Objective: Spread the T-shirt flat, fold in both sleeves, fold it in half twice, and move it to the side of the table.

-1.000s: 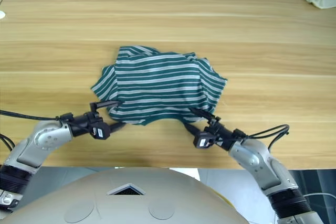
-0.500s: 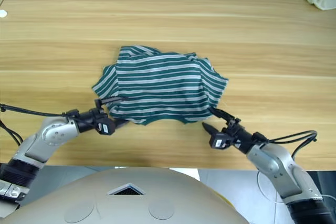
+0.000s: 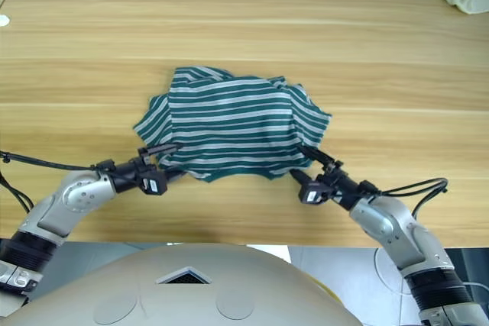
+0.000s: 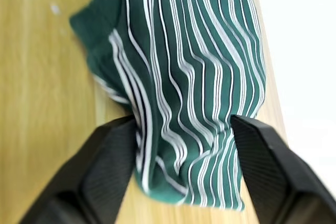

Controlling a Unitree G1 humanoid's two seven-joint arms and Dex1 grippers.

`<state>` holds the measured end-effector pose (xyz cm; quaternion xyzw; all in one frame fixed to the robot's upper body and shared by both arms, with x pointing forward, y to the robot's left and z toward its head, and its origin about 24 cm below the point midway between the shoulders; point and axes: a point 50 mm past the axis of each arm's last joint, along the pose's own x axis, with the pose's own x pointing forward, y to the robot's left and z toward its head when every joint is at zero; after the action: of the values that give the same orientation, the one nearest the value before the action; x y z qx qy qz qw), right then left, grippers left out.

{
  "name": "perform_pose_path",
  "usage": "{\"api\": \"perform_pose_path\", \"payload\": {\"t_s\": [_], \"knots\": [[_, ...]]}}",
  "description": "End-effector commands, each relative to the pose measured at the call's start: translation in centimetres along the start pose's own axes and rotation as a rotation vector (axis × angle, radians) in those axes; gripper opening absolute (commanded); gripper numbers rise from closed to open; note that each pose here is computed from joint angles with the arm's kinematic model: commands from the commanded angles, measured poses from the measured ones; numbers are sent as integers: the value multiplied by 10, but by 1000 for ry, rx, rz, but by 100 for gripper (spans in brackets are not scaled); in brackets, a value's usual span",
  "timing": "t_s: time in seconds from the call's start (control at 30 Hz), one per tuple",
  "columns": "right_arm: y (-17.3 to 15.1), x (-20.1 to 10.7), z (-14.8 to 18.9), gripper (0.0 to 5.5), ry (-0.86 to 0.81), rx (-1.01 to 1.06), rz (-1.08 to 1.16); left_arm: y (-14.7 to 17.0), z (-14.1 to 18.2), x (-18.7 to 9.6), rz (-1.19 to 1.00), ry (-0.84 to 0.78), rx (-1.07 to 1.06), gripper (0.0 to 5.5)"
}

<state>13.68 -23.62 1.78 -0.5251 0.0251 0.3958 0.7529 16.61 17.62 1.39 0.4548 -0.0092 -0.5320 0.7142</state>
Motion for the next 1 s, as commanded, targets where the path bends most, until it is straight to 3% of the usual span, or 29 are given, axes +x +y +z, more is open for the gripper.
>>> {"api": "perform_pose_path", "payload": {"t_s": [0.03,0.3,0.43,0.73,0.8,1.0], "knots": [[30,-10,-17,225,127,11,183,-27,-20,-9,-143,154,-63,236],[33,-3,-14,56,89,20,200,-28,-29,-16,-129,226,-80,88],[35,-1,-12,5,76,28,203,-25,-31,-17,-115,241,-79,43],[21,8,3,0,-33,74,93,-14,-23,-9,-34,147,-84,0],[11,7,12,0,-94,109,33,-3,-12,-11,43,60,-119,0],[-39,-22,56,0,-413,246,-280,38,47,-39,304,-408,-224,0]]}}
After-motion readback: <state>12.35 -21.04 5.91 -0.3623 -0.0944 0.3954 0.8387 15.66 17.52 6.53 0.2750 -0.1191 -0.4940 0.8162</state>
